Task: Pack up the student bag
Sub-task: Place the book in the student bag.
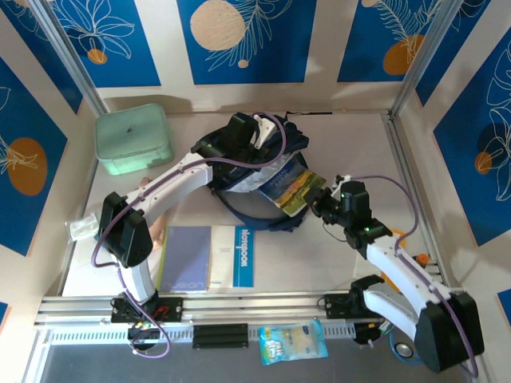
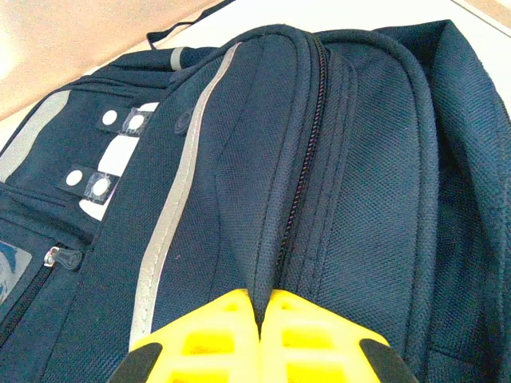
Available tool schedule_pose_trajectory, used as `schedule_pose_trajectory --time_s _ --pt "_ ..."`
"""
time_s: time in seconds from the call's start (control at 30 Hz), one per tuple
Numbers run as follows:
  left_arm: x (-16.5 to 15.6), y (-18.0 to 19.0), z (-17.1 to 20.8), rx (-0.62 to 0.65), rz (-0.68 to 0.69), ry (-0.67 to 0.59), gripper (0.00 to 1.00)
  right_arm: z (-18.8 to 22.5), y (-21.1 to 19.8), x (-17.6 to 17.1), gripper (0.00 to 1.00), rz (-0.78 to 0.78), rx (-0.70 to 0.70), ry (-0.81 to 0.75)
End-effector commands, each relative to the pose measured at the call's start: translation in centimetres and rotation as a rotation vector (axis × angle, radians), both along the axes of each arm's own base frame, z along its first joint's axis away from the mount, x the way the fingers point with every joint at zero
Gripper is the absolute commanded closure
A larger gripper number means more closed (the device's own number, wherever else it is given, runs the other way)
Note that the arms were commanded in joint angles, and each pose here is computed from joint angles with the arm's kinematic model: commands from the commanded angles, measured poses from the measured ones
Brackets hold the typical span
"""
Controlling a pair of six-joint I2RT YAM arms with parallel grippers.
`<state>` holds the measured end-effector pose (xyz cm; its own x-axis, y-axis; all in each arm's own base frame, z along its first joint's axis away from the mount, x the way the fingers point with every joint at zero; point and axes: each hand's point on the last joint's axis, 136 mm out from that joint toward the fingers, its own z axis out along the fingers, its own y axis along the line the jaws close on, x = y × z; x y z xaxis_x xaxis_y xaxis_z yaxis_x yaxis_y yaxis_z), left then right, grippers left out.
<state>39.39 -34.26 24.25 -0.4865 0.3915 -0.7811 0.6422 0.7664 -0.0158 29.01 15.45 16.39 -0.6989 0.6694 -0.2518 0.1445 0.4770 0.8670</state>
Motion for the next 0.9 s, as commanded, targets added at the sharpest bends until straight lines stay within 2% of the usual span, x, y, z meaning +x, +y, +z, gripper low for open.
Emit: schedule_pose_trajectory --time_s 0.0,0.23,0.6,0.87 --pt "0.1 -1.0 7.8 -0.184 -0.022 -0.145 1.0 7.3 2.0 3.5 1.0 0.01 0.091 -0.226" --pt "-0.1 -0.7 8.9 -0.167 -0.026 -0.149 1.0 7.0 3.2 8.3 1.0 -0.03 0.106 -0.191" --pt "0.6 -0.8 9.9 -0.178 -0.006 -0.171 1.0 0.7 5.0 13.5 1.0 -0.187 -0.007 -0.078" --pt "0.9 -0.8 10.9 -0.219 0.011 -0.166 1.0 -3.1 8.0 16.7 0.95 -0.193 0.03 0.006"
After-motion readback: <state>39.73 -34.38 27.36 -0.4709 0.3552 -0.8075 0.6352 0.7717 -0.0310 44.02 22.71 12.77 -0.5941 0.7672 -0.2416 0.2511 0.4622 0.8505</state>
